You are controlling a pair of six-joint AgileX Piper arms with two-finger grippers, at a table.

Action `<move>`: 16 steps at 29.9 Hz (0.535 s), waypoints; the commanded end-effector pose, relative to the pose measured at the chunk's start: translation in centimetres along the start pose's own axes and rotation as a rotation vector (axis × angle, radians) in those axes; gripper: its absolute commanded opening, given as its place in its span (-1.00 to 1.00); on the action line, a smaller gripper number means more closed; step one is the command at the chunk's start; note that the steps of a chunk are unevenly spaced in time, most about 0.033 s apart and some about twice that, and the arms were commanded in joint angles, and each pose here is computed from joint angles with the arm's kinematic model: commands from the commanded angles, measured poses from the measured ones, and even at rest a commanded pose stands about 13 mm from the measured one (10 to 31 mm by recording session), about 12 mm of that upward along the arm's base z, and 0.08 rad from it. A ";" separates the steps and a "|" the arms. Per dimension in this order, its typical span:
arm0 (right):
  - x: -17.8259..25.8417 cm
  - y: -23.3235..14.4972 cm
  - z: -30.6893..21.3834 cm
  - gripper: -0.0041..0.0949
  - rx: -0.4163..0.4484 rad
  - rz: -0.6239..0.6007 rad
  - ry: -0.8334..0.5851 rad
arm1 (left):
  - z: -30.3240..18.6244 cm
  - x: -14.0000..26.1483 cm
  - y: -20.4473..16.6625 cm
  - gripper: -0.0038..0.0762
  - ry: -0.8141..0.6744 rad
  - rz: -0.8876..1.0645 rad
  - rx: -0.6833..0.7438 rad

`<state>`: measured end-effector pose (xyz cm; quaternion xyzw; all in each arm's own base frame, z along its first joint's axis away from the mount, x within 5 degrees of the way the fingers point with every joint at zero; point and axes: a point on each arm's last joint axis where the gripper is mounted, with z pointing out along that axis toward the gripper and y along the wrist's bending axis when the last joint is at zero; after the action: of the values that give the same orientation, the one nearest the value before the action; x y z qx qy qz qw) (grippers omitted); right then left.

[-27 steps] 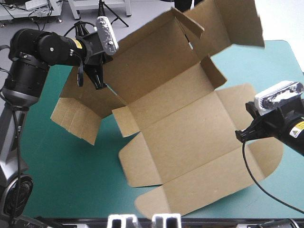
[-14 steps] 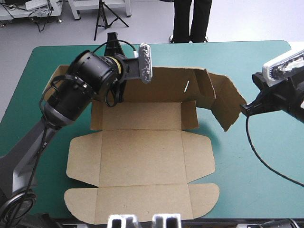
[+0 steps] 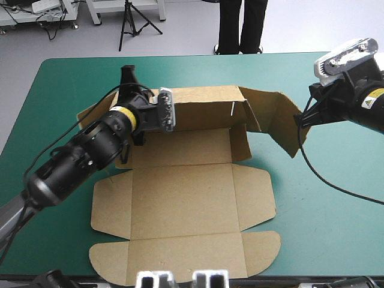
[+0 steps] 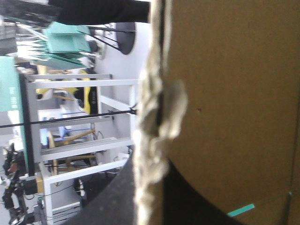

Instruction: Fold the box

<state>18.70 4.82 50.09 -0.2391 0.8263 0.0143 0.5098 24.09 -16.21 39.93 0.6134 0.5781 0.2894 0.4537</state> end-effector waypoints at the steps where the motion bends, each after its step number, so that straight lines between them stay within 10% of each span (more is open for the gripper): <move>1: -1.2 -0.3 0.2 -0.95 0.017 -0.004 -0.069 | -2.6 1.7 0.6 -0.92 -0.117 -0.018 -0.175; 16: -2.9 -0.5 5.7 -0.95 -0.103 0.051 -0.001 | -1.1 2.1 -2.5 -0.92 -0.232 0.027 -0.176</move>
<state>24.59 6.69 48.33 -0.2436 0.8509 0.0548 0.4622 22.87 -14.03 35.63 0.6216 0.5184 0.2681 0.5225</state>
